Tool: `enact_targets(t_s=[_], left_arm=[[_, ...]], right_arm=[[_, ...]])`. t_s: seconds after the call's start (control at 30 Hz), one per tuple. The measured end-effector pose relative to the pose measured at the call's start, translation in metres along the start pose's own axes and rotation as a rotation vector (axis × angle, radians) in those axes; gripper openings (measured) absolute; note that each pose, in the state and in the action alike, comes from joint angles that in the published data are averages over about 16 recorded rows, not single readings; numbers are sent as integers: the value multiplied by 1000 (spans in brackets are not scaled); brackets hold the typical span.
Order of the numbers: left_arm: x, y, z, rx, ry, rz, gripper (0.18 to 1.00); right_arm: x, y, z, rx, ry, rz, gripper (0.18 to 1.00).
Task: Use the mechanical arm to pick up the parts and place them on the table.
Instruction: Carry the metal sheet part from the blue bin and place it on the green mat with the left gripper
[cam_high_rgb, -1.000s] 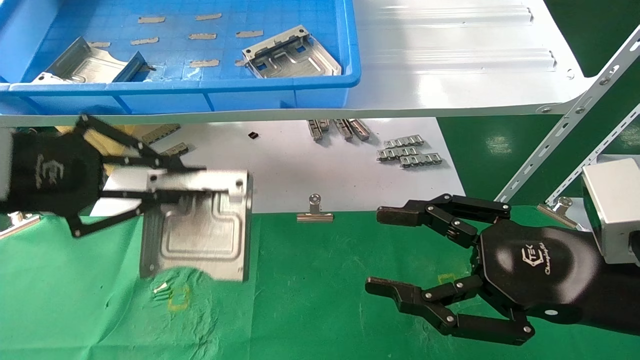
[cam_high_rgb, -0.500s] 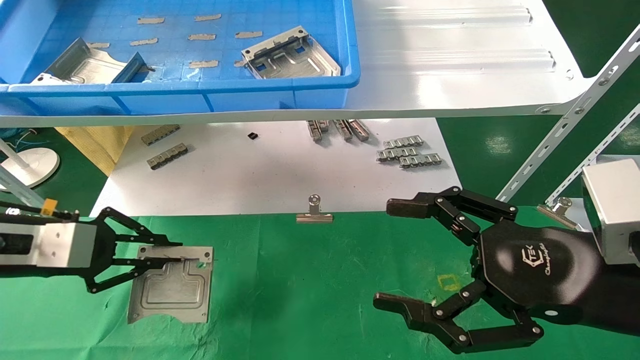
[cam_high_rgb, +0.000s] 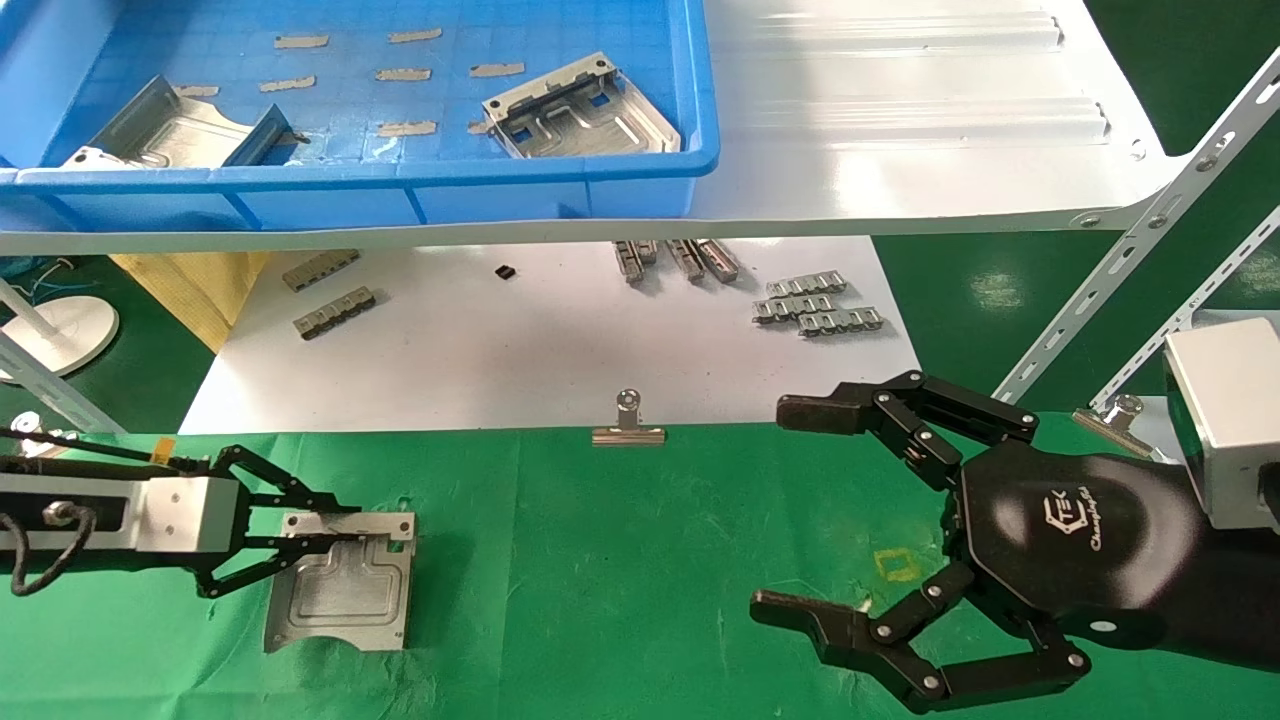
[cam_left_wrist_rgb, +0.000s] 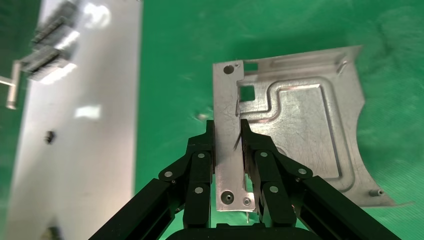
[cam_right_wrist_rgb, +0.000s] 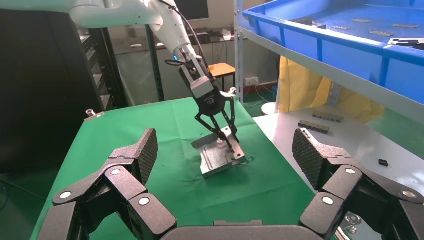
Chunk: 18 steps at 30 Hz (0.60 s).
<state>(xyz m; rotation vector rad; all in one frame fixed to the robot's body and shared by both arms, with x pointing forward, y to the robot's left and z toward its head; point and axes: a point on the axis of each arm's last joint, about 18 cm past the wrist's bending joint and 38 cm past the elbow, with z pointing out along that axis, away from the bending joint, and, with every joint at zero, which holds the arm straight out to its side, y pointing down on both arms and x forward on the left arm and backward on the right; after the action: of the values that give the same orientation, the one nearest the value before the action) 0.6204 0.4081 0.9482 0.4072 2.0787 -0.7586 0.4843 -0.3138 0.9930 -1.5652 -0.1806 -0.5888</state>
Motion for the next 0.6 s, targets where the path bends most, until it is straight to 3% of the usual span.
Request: enact_targets(t_s=[0.27, 0.6], left_arm=[[1, -5, 0, 43, 3, -62, 321], [2, -14, -5, 142, -39, -228, 457]], right_arm=[[0, 0, 0, 0, 0, 0, 1000], [0, 0, 0, 0, 0, 0, 1000]])
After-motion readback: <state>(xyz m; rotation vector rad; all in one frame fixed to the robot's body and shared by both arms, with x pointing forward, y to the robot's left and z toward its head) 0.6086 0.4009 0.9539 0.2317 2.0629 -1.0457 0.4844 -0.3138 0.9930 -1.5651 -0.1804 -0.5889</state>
